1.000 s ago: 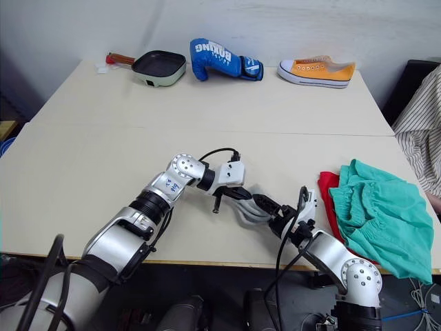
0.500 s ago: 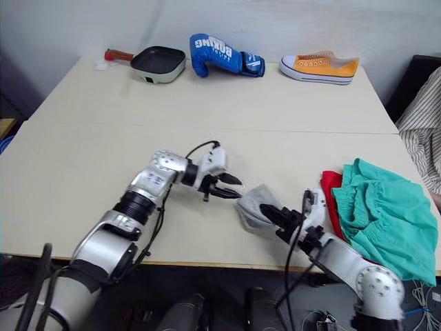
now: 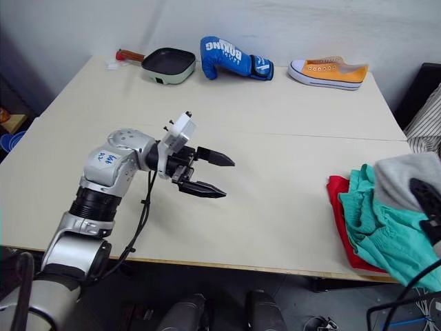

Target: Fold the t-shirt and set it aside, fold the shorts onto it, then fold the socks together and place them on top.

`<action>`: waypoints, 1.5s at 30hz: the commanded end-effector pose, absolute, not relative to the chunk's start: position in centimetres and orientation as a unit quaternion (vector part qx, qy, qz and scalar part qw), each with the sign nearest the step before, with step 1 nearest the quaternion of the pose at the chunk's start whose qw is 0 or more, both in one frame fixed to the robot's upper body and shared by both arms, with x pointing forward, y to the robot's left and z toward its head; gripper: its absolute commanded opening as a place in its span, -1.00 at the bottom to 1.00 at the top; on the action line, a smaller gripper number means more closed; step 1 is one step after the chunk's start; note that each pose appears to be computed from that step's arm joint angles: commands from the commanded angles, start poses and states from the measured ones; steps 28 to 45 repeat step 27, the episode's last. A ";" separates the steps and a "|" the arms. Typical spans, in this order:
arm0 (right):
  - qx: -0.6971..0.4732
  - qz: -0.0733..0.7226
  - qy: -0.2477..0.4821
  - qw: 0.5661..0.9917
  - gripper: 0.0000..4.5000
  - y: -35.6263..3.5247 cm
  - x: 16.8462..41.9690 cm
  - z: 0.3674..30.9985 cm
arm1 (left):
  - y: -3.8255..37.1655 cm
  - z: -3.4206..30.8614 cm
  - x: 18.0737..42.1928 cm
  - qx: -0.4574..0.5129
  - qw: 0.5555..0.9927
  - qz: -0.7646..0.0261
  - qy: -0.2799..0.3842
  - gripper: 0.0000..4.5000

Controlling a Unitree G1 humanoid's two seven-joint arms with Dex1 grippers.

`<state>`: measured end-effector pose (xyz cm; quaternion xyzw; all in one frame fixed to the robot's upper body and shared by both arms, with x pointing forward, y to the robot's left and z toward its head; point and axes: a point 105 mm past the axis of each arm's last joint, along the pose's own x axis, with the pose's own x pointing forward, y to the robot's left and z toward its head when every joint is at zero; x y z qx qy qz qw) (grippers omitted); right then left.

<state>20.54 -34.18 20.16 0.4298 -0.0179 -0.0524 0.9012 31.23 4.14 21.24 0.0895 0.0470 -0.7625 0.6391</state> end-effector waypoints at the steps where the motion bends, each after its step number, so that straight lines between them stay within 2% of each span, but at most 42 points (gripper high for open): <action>1: 0.439 -0.135 0.012 0.888 -0.92 -36.8 21.1 16.9 | 3.7 21.9 31.0 0.105 0.637 -0.763 0.023 1.00; 3: 0.445 -0.174 0.028 0.878 -0.92 -38.0 21.2 15.0 | 3.7 22.1 31.2 0.107 0.639 -0.761 0.021 1.00; 7: 0.463 -0.186 0.041 0.866 -0.36 -38.2 21.4 12.7 | 3.8 22.6 31.6 0.104 0.648 -0.754 0.015 1.00; 12: 0.430 -0.186 0.048 0.882 0.41 -38.4 19.8 12.9 | 4.7 22.6 31.9 0.074 0.656 -0.750 0.039 1.00; 16: 0.189 -0.131 0.142 0.963 0.99 -38.0 15.8 15.1 | 7.3 24.6 30.5 -0.034 0.628 -0.774 0.075 1.00; 20: 0.016 -0.059 0.179 0.982 0.99 -38.7 11.6 19.4 | 10.6 25.9 30.1 -0.062 0.638 -0.762 0.092 1.00; 23: -0.088 0.004 0.209 0.974 0.99 -39.6 8.1 23.1 | 14.2 27.1 29.1 -0.052 0.645 -0.755 0.108 1.00; 27: -0.121 0.000 0.235 0.964 0.99 -42.5 5.8 24.4 | 16.1 27.8 29.2 -0.037 0.674 -0.730 0.108 1.00; 45: -0.121 0.000 0.235 0.964 0.99 -42.5 5.8 24.4 | 16.1 27.8 29.2 -0.037 0.674 -0.730 0.108 1.00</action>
